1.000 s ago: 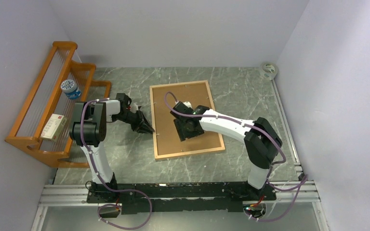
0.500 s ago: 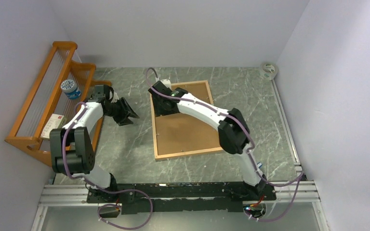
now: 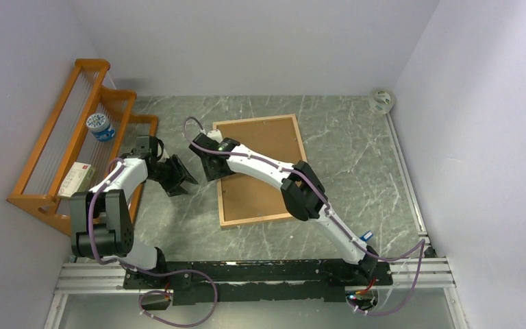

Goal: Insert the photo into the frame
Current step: Install the photo frame at the center of the board, then turn over the photo frame at the center of the board.

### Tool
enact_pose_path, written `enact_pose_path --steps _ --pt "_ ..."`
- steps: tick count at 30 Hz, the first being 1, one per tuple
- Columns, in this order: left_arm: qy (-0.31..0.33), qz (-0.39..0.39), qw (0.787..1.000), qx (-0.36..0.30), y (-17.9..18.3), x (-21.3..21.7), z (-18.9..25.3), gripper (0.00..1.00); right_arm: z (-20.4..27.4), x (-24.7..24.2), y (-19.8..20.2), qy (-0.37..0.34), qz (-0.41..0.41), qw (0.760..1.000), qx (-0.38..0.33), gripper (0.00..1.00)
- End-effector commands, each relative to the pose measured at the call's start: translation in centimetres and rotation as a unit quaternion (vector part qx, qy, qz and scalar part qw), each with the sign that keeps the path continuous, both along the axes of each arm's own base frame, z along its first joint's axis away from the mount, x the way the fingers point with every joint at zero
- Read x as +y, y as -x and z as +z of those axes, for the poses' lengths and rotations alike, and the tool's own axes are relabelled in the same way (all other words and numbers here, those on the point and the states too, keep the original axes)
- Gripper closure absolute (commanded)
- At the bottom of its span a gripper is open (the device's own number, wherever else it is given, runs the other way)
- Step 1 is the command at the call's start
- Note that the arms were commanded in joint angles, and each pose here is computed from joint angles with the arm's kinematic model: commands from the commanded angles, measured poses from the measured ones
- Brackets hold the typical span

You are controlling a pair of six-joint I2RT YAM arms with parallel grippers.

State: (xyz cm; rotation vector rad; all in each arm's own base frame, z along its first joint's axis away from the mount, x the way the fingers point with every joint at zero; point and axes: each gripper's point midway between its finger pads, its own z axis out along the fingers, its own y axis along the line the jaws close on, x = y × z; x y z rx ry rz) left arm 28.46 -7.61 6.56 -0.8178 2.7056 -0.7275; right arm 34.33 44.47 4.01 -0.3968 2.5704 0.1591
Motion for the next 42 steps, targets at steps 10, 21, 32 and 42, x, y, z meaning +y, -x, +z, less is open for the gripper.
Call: enact_pose_path --steps 10,21,32,42 --pt "0.040 -0.004 0.999 -0.023 0.3 -1.3 0.5 0.43 -1.5 -2.6 1.9 0.092 -0.008 0.996 0.008 0.70" --pt "0.168 -0.071 0.981 -0.072 0.8 -5.9 1.9 0.32 4.1 -1.6 1.9 0.007 -0.040 0.999 0.006 1.00" --pt "0.209 -0.149 0.956 -0.143 2.7 -10.0 5.7 0.21 13.9 -0.6 2.4 -0.135 -0.060 0.989 0.002 1.00" --pt "0.264 -0.175 0.932 -0.176 4.0 -11.8 9.0 0.36 17.0 0.5 3.2 -0.203 -0.066 0.977 0.010 1.00"
